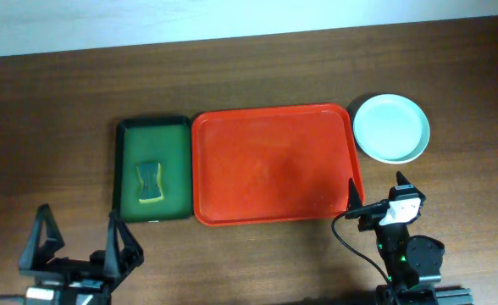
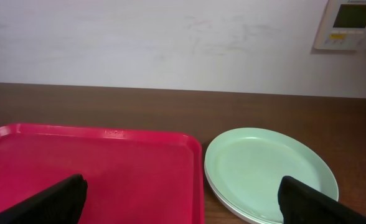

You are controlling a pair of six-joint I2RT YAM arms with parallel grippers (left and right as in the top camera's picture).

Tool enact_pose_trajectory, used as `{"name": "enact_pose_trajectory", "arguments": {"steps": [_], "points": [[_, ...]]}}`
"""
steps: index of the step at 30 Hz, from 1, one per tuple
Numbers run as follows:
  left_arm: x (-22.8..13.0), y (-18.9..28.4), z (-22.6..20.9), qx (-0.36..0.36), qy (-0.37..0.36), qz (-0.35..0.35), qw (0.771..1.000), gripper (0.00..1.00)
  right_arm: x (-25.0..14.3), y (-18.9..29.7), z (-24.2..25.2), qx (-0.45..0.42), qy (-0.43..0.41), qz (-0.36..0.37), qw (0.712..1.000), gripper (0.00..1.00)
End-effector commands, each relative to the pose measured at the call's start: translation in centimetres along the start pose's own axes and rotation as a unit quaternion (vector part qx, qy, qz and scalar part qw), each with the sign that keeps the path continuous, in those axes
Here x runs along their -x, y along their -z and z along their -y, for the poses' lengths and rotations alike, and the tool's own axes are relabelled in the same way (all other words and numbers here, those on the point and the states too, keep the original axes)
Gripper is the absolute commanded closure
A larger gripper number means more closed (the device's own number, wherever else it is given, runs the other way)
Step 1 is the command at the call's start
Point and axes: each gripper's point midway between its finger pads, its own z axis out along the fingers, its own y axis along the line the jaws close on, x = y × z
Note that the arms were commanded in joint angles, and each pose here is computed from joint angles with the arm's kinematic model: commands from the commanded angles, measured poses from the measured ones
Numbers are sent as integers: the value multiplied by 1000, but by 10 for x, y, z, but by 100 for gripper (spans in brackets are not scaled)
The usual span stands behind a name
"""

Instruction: Clean dirty plates on tray and stack at the side

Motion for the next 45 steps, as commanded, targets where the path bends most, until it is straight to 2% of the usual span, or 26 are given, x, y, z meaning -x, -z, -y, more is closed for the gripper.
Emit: {"name": "enact_pose_trajectory", "arguments": {"steps": [1, 2, 7, 11, 14, 17, 45], "points": [[-32, 3, -6, -2, 8, -27, 1000, 1, -2, 0, -1, 2, -5, -1, 1000, 2], [-40, 4, -8, 1, 10, -35, 999, 1, -2, 0, -1, 2, -5, -1, 1000, 1], [-127, 20, -32, 28, 26, -122, 992, 1, -2, 0, -1, 2, -5, -1, 1000, 2], [-171, 34, -42, 42, 34, -166, 985, 1, -2, 0, -1, 2, -5, -1, 1000, 2], [-202, 48, -51, 67, 43, -230, 970, 1, -2, 0, -1, 2, -5, -1, 1000, 2], [-244, 78, -64, 109, 56, -324, 938, 1, -2, 0, -1, 2, -5, -1, 1000, 2], [-241, 76, -65, 111, 54, -318, 940, 1, -2, 0, -1, 2, -5, -1, 1000, 2]]}}
